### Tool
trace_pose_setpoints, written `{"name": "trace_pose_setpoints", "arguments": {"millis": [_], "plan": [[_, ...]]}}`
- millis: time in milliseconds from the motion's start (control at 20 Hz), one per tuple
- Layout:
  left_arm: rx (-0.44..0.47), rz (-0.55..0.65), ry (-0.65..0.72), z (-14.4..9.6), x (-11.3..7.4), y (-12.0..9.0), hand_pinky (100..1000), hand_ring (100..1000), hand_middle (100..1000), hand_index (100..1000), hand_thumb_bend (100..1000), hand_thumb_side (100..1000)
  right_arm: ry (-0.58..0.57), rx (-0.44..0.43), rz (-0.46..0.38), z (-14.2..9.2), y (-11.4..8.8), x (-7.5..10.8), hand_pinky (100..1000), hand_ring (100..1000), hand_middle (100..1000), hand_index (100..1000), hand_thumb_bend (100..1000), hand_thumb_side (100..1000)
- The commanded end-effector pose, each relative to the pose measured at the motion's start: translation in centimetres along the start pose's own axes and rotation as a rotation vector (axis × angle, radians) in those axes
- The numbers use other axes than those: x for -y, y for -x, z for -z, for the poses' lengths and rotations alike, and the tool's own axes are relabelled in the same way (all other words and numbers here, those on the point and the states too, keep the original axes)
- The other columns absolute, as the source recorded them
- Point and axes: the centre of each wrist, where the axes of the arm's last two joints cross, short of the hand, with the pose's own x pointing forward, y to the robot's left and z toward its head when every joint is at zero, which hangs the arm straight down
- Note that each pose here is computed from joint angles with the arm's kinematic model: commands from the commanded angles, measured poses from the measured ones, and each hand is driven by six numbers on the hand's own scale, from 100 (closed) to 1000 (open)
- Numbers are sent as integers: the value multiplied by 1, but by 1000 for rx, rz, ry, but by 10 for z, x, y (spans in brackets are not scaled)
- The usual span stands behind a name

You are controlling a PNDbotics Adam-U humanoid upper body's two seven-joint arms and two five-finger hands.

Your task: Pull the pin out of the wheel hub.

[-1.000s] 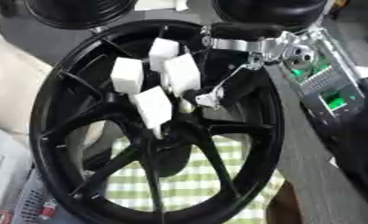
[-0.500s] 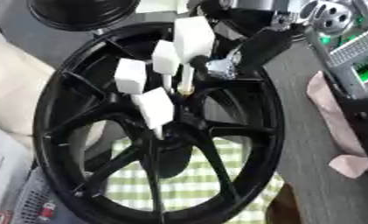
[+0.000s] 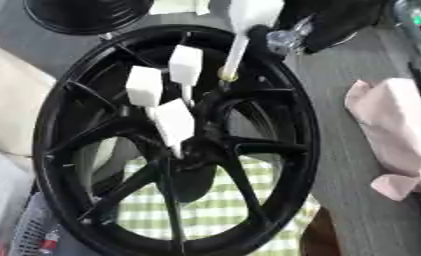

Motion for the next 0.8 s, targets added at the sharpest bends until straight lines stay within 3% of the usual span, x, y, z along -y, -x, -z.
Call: {"name": "trace_pose_setpoints", "arguments": {"millis": [50, 400, 450, 500, 550, 600, 650, 800], "plan": [[33, 8, -32, 3, -6, -8, 603, 683, 488, 660, 670, 525, 144, -128, -73, -46, 7, 31, 840, 603, 409, 606, 100, 315], [53, -26, -59, 6, -2, -16, 605, 684, 489, 661, 669, 528, 353, -458, -9, -144, 64, 51, 866, 611, 451, 649, 114, 346], [54, -30, -60, 6, -2, -16, 605, 684, 489, 661, 668, 528, 381, -497, 5, -159, 72, 53, 879, 629, 483, 680, 149, 372], [56, -33, -62, 7, -1, -17, 606, 684, 489, 661, 667, 528, 408, -525, 25, -171, 81, 51, 908, 689, 595, 767, 208, 415], [59, -35, -64, 7, -1, -18, 606, 684, 489, 661, 665, 529, 435, -544, 52, -180, 91, 46, 945, 760, 709, 830, 250, 441], [64, -37, -64, 8, -1, -19, 606, 684, 489, 661, 665, 529, 462, -555, 81, -188, 101, 38, 945, 760, 709, 830, 250, 441], [71, -40, -64, 8, 0, -21, 607, 684, 489, 661, 665, 531, 489, -563, 113, -196, 111, 29, 980, 807, 787, 876, 292, 451], [92, -46, -50, 11, 3, -27, 608, 686, 490, 662, 664, 530, 535, -592, 194, -209, 139, -10, 995, 825, 812, 897, 339, 436]]}}
